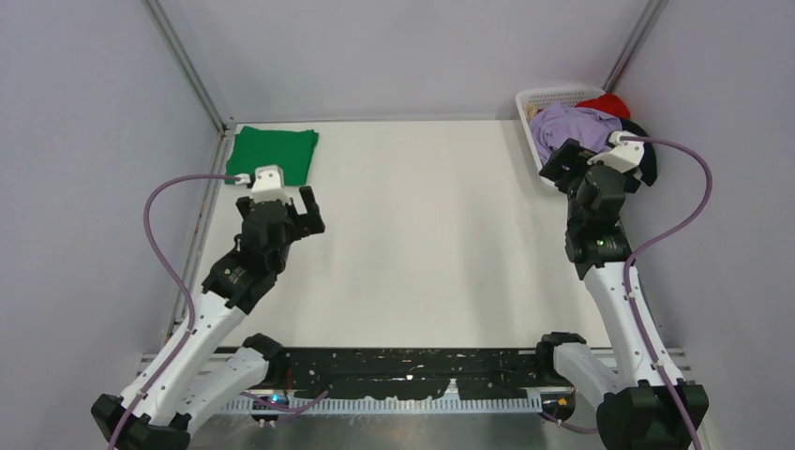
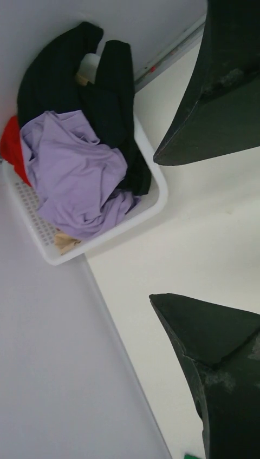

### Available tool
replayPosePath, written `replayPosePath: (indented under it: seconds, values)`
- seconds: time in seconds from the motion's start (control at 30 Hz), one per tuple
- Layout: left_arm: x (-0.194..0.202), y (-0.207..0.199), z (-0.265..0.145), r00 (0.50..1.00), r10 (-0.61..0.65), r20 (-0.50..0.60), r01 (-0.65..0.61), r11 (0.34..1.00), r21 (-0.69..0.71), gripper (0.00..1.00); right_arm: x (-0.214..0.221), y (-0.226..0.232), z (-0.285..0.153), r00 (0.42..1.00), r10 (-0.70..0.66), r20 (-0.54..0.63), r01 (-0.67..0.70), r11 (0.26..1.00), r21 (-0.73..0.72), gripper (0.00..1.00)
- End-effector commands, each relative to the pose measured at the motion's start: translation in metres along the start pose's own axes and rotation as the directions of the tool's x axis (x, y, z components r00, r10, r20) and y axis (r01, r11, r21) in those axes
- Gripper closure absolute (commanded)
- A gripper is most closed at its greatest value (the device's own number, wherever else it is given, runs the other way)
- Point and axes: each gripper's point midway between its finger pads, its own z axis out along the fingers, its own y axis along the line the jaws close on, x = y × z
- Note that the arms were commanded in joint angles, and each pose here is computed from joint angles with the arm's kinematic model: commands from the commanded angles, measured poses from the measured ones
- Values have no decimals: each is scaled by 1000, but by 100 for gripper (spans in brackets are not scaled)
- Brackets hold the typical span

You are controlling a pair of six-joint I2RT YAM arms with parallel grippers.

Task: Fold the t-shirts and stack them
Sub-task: Grab crumpled tshirt from bin with the right arm

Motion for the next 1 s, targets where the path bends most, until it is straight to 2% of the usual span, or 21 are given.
replayPosePath:
  seconds: [0.0,0.2,0.3,0.33,0.37,0.4,0.43,0.5,0.6,0.63,0.67,0.7,0.73,0.77,0.8,0.9,0.93,0.97]
  values:
    - [-15,2,-2,998,-19,62,20,1000,-12,1,15,-18,-2,995,-2,-102,14,994,112,5]
    - [-16,6,-5,998,-14,67,16,1000,-27,0,15,-10,11,985,-83,-150,95,992,77,5]
    - [-14,7,-5,997,-17,70,19,999,-26,0,20,-7,29,969,-101,-225,125,987,97,5]
    - [-13,8,-4,997,-18,70,20,999,-30,0,33,-14,40,955,-110,-276,148,982,119,5]
    - [-12,9,-3,998,-18,68,21,999,-37,0,23,-13,48,959,-102,-265,140,982,128,5]
    - [-11,10,-3,998,-17,65,20,999,-45,1,39,-20,61,945,-96,-314,151,976,157,5]
    - [-10,11,-2,998,-17,64,21,999,-50,0,30,-18,72,948,-87,-305,142,976,163,5]
    - [-8,12,0,998,-17,65,21,998,-59,0,40,-23,97,934,-82,-347,154,970,186,5]
    - [-7,13,3,998,-9,57,13,997,-77,0,63,-36,141,899,-73,-432,194,950,245,1]
    - [-7,14,4,999,-3,51,8,996,-87,1,86,-45,154,875,-63,-480,214,940,266,0]
    - [-6,15,4,999,1,46,3,995,-96,1,76,-42,164,878,-59,-474,211,939,273,3]
    - [-6,17,4,999,6,45,-1,995,-104,0,99,-50,176,852,-57,-520,233,931,280,5]
    - [-5,18,5,999,9,43,-4,994,-111,0,91,-47,185,858,-56,-510,229,932,283,7]
    - [-4,18,6,999,11,42,-6,993,-116,0,110,-53,195,839,-58,-541,249,925,288,8]
    - [-3,19,7,999,14,40,-9,993,-119,0,105,-53,204,848,-61,-526,251,921,297,8]
    - [-2,18,9,999,23,35,-18,993,-121,0,138,-66,228,821,-59,-568,279,910,308,13]
    - [-2,18,10,999,27,32,-23,992,-123,0,134,-63,236,828,-53,-559,262,917,302,19]
    - [-3,19,11,999,32,31,-28,991,-129,0,143,-65,243,820,-37,-571,249,921,299,31]
